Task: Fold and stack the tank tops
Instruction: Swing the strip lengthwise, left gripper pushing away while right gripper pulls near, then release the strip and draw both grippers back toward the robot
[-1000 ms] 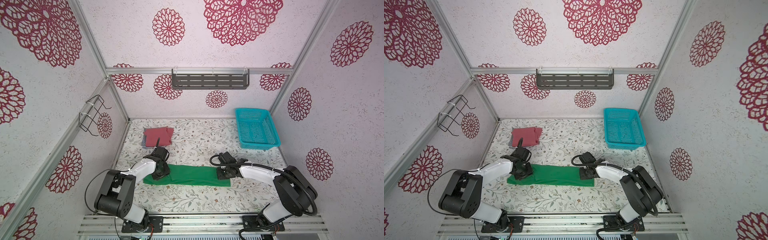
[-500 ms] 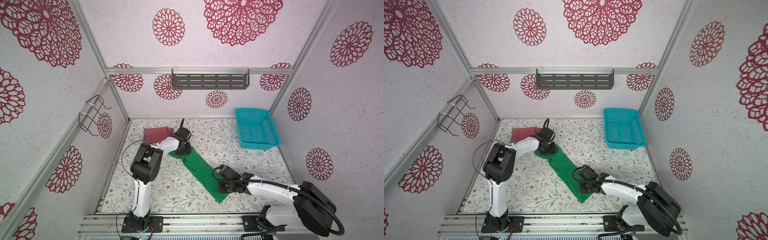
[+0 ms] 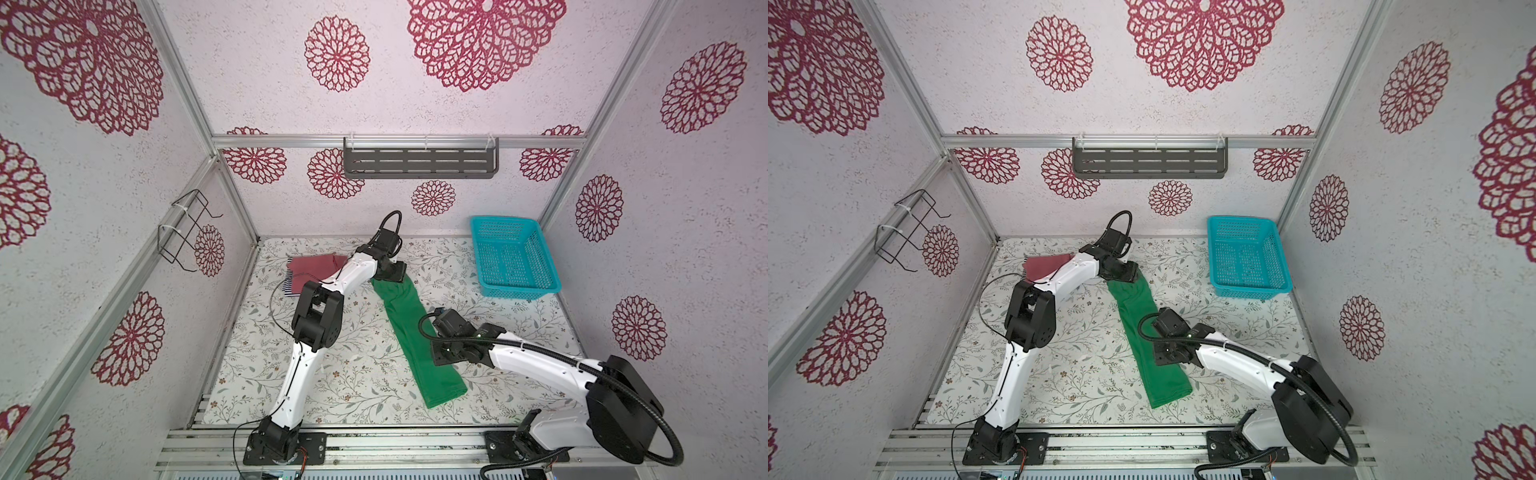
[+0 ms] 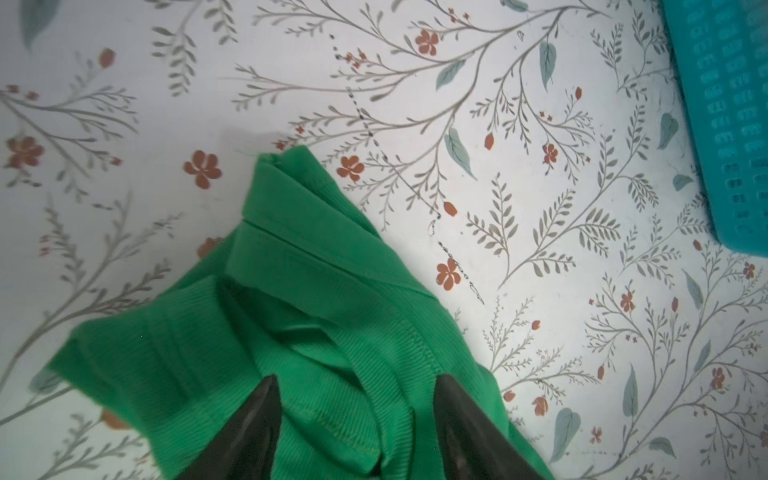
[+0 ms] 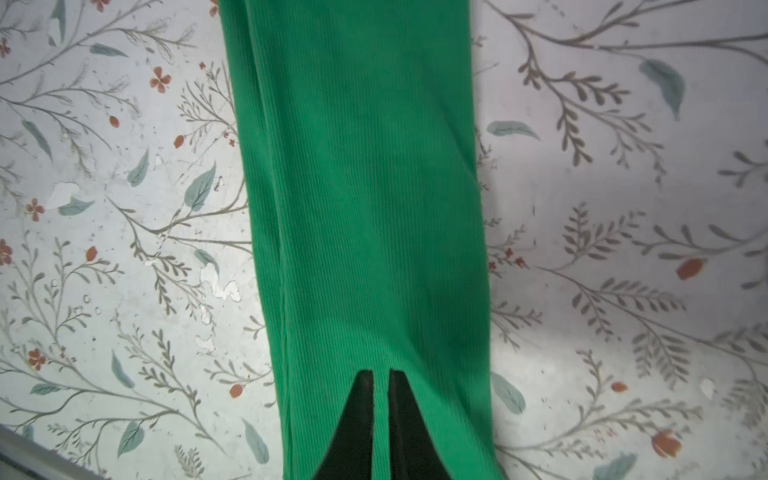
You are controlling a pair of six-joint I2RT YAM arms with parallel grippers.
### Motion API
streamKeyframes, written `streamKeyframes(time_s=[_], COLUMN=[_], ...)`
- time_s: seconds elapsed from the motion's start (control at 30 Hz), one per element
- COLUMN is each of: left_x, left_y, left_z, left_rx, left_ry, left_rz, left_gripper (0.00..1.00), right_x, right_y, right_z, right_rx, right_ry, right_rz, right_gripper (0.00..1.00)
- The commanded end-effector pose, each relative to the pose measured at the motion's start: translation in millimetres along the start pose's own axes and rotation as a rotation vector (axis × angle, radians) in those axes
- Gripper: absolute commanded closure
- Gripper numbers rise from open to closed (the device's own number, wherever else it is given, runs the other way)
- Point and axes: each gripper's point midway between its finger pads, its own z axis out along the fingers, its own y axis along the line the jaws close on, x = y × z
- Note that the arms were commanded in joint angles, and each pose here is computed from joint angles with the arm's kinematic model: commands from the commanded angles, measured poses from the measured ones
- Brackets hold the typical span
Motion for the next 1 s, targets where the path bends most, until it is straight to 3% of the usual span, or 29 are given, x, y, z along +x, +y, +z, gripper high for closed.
streamKeyframes(time_s=[0.0,0.23,0.37,0.47,0.57,0.77,0.87,0.97], left_x=[17.6,46.3,43.4,33.7,22.9,-18.2,-40.4,-59.8], left_y=[14.5,17.1,21.3,28.7,34.5,28.7,15.5,13.3], left_z=[8.3,57.5,75.7,86.4,92.5,55.4,19.3,-23.8], left_rx=[-0.015,0.035,0.073,0.101,0.118,0.196,0.212,0.153], left_ry=[0.061,0.155,0.164,0.152,0.121,-0.005,-0.059,-0.105], left_rz=[0.013,-0.108,-0.185,-0.238,-0.242,-0.187,-0.127,-0.081], left_gripper=[0.41,0.42,0.42,0.42,0.40,0.33,0.30,0.19], right_x=[-10.7,28.0,52.4,48.6,29.3,-2.8,-2.6,6.4], right_y=[10.6,9.4,37.7,76.4,93.7,73.0,63.0,47.9], right_z=[9.3,23.4,28.3,29.9,26.0,-2.9,-15.6,-28.8], right_rx=[-0.047,-0.063,-0.131,-0.223,-0.220,-0.128,-0.125,-0.102], right_ry=[-0.034,0.054,0.117,0.123,0.081,-0.038,-0.026,0.010], right_rz=[-0.016,0.028,0.040,0.034,0.024,0.020,0.036,0.059], right_gripper=[0.89,0.89,0.89,0.88,0.83,0.69,0.67,0.66])
